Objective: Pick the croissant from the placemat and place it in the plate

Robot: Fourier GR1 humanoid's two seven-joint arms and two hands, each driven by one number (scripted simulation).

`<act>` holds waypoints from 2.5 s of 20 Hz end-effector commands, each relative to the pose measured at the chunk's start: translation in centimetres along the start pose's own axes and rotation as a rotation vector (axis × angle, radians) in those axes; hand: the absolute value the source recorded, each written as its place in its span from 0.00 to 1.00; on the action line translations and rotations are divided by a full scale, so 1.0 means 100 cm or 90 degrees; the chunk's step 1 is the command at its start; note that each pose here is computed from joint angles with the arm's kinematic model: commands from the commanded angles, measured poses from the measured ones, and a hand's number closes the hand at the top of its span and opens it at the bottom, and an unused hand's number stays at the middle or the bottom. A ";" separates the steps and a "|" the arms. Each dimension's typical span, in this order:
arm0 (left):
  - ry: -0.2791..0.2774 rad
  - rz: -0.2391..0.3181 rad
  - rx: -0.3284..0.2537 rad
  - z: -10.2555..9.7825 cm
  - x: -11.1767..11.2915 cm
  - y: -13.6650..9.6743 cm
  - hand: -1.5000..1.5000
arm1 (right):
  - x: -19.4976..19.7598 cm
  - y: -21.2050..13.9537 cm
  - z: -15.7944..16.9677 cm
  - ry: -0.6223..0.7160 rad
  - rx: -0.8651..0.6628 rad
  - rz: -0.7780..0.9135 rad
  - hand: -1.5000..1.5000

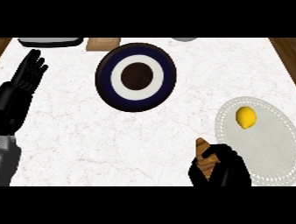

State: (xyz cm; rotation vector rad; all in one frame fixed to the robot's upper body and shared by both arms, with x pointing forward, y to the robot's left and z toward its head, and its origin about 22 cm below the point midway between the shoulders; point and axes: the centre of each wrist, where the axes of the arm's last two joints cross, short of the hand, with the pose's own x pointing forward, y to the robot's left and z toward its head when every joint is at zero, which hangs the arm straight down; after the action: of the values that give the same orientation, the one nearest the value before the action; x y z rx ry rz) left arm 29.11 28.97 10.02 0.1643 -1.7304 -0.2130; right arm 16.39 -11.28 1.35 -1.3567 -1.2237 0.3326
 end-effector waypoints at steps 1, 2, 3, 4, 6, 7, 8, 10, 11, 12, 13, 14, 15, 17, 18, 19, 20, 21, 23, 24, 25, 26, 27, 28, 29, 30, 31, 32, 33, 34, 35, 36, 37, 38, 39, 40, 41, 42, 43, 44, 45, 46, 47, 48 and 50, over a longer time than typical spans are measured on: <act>-0.008 0.008 -0.009 0.003 -0.001 -0.006 0.50 | 0.045 -0.025 0.026 -0.006 -0.058 -0.128 1.00; -0.005 -0.003 -0.013 0.001 -0.004 -0.006 0.50 | 0.050 -0.039 0.026 -0.009 -0.062 -0.132 1.00; 0.004 -0.002 -0.021 0.001 -0.005 -0.010 0.50 | 0.062 -0.041 0.027 -0.023 -0.069 -0.138 1.00; -0.006 0.009 -0.015 0.008 -0.003 -0.002 0.50 | 0.064 -0.036 0.033 -0.029 -0.066 -0.148 1.00; -0.025 0.001 -0.022 -0.018 0.022 0.001 0.50 | 0.083 -0.041 0.021 -0.058 -0.065 -0.142 1.00; -0.009 0.013 -0.019 -0.017 0.008 0.008 0.50 | 0.089 -0.037 0.020 -0.062 -0.067 -0.140 1.00; -0.021 0.005 -0.024 -0.006 -0.004 -0.008 0.50 | 0.096 -0.025 0.010 -0.060 -0.065 -0.139 1.00; -0.009 0.005 -0.015 0.000 0.002 -0.021 0.50 | 0.106 -0.030 0.017 -0.071 -0.068 -0.127 1.00; -0.025 0.002 -0.023 -0.013 0.003 -0.010 0.50 | 0.117 -0.044 -0.001 -0.071 -0.063 -0.142 1.00; -0.018 0.002 -0.026 0.000 0.001 -0.014 0.50 | 0.124 -0.032 -0.024 -0.059 -0.068 -0.144 1.00; -0.020 0.003 -0.030 -0.011 0.006 -0.022 0.50 | 0.131 -0.029 -0.024 -0.062 -0.063 -0.147 1.00; -0.022 0.001 -0.029 -0.010 0.001 -0.014 0.50 | 0.141 -0.037 -0.027 -0.069 -0.057 -0.154 1.00; -0.029 0.006 -0.036 -0.014 0.015 -0.010 0.50 | 0.147 -0.032 -0.042 -0.058 -0.056 -0.164 1.00; -0.032 0.009 -0.035 -0.011 0.008 -0.016 0.50 | 0.157 -0.023 -0.056 -0.058 -0.049 -0.188 1.00; -0.018 0.010 -0.044 -0.015 0.009 -0.007 0.50 | 0.163 -0.025 -0.060 -0.058 -0.033 -0.188 1.00; -0.030 0.009 -0.047 -0.012 0.003 -0.020 0.50 | 0.164 -0.014 -0.059 -0.054 -0.025 -0.186 1.00; -0.030 0.012 -0.051 -0.025 0.009 -0.014 0.50 | 0.174 -0.016 -0.073 -0.057 -0.022 -0.181 1.00; -0.030 0.008 -0.044 -0.016 0.010 -0.021 0.50 | 0.176 -0.015 -0.083 -0.041 -0.021 -0.191 1.00; -0.037 0.005 -0.038 -0.026 0.010 -0.016 0.50 | 0.183 -0.005 -0.098 -0.033 -0.018 -0.187 1.00; -0.036 -0.005 -0.034 -0.026 0.012 -0.018 0.50 | 0.188 -0.007 -0.112 -0.025 -0.020 -0.192 1.00; -0.039 0.007 -0.055 -0.024 0.017 -0.026 0.50 | 0.186 0.007 -0.114 -0.012 -0.013 -0.169 1.00; -0.038 0.014 -0.040 -0.029 0.021 -0.021 0.50 | 0.189 0.011 -0.119 -0.014 -0.015 -0.161 1.00; -0.033 0.016 -0.060 -0.018 0.011 -0.027 0.50 | 0.188 0.017 -0.127 -0.005 -0.010 -0.154 1.00; -0.031 0.009 -0.062 -0.020 0.016 -0.022 0.50 | 0.184 0.027 -0.136 0.003 -0.018 -0.148 1.00; -0.034 0.011 -0.055 -0.021 0.006 -0.014 0.50 | 0.199 0.021 -0.134 0.001 -0.014 -0.121 1.00; -0.040 0.003 -0.066 -0.025 0.013 -0.015 0.50 | 0.193 0.031 -0.147 0.007 -0.009 -0.126 1.00; -0.034 0.013 -0.060 -0.031 0.013 -0.026 0.50 | 0.199 0.030 -0.152 0.010 -0.013 -0.127 1.00; -0.033 0.011 -0.059 -0.028 0.007 -0.026 0.50 | 0.191 0.041 -0.154 0.008 -0.003 -0.117 1.00; -0.036 0.009 -0.064 -0.028 0.001 -0.025 0.50 | 0.200 0.036 -0.161 0.002 0.005 -0.133 1.00; -0.037 0.017 -0.071 -0.035 0.020 -0.024 0.50 | 0.190 0.052 -0.163 0.006 0.014 -0.087 1.00; -0.038 0.018 -0.076 -0.031 0.021 -0.028 0.50 | 0.191 0.050 -0.169 0.032 0.040 -0.094 1.00; -0.046 0.015 -0.081 -0.023 0.010 -0.034 0.50 | 0.189 0.050 -0.174 0.056 0.013 -0.144 1.00; -0.057 0.000 -0.069 -0.028 0.016 -0.028 0.50 | 0.187 0.048 -0.179 0.072 0.006 -0.182 1.00; -0.055 0.013 -0.074 -0.031 0.017 -0.031 0.50 | 0.183 0.053 -0.180 0.082 0.009 -0.187 0.00; -0.042 0.018 -0.068 -0.029 0.011 -0.032 0.50 | 0.191 0.051 -0.184 0.084 0.017 -0.177 0.00; -0.049 0.022 -0.082 -0.038 0.024 -0.038 0.50 | 0.191 0.054 -0.183 0.081 0.025 -0.185 0.00; -0.045 0.019 -0.085 -0.027 0.012 -0.042 0.50 | 0.182 0.058 -0.190 0.090 0.027 -0.199 0.00; -0.055 0.015 -0.090 -0.033 0.023 -0.041 0.50 | 0.180 0.063 -0.185 0.087 0.032 -0.208 0.00; -0.054 0.012 -0.071 -0.033 0.015 -0.037 0.50 | 0.185 0.059 -0.189 0.061 0.026 -0.222 0.00; -0.062 0.017 -0.083 -0.039 0.032 -0.043 0.50 | 0.185 0.058 -0.190 0.070 0.012 -0.249 0.00; -0.055 0.012 -0.080 -0.034 0.019 -0.040 0.50 | 0.182 0.061 -0.188 0.062 0.005 -0.267 0.00; -0.052 0.009 -0.085 -0.032 0.020 -0.032 0.50 | 0.183 0.060 -0.190 0.043 -0.009 -0.285 0.00; -0.060 0.017 -0.088 -0.032 0.021 -0.040 0.50 | 0.197 0.051 -0.193 0.043 -0.016 -0.300 0.00; -0.059 0.012 -0.083 -0.032 0.020 -0.040 0.50 | 0.193 0.054 -0.194 0.034 -0.047 -0.320 0.00; -0.046 0.012 -0.084 -0.028 0.010 -0.033 0.50 | 0.198 0.048 -0.198 0.037 -0.076 -0.367 0.00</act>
State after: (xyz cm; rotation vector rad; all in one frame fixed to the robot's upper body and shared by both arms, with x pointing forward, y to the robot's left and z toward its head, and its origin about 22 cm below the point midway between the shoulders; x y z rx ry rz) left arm 31.84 24.88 11.30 0.0429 -1.7919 -0.3201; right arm 41.91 -5.43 10.45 -1.0756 -1.4541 0.0146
